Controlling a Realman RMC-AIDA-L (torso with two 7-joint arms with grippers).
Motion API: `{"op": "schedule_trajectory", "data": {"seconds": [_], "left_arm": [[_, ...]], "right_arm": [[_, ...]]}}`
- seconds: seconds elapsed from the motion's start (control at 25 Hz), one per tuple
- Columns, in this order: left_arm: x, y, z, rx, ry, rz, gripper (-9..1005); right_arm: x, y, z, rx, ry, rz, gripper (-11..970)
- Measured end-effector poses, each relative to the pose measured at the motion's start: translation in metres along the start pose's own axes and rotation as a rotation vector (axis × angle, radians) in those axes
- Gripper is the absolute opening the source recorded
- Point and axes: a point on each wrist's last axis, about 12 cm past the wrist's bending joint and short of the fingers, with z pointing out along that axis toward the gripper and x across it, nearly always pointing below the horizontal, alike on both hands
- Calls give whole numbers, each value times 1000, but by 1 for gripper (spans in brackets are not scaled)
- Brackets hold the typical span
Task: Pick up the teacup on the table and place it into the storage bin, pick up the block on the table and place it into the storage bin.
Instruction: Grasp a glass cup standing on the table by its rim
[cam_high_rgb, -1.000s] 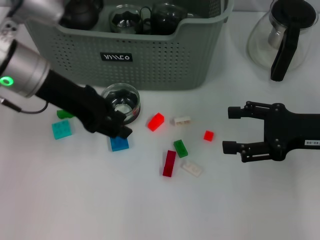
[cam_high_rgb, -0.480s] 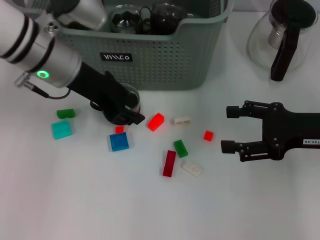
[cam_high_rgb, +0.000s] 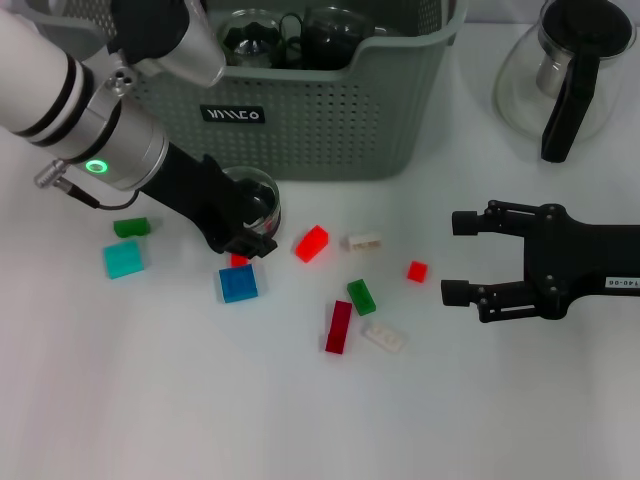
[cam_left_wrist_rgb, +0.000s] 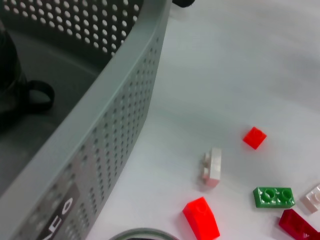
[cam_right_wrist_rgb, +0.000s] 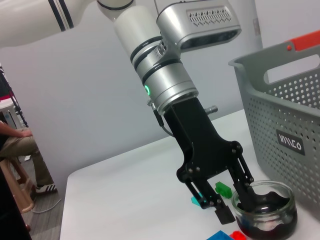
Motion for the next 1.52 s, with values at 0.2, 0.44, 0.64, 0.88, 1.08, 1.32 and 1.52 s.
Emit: {"op": "schedule_trajectory", "data": {"seconds": [0.2,0.44,0.64,0.88,1.08,1.32,1.52], "left_arm": [[3,-2,1,14,14,-6,449],[9,-7,-1,70,49,-11,449],[17,-15,-2,135,95,-24,449],[19,-20,-1,167,111,-31,449],[15,-19,6,130,96,-18,449],[13,-23,20,127,136,12,448],[12,-23,24,120,148,6,398]], "right_arm": [[0,0,0,0,0,0,956],[0,0,0,0,0,2,956],[1,0,0,-2,1,2,956],[1,0,0,-2,1,3,956],[0,0,1,-3,1,3,956],[0,0,1,-3,0,3,956],[0,0,1,-2,0,4,956]]}}
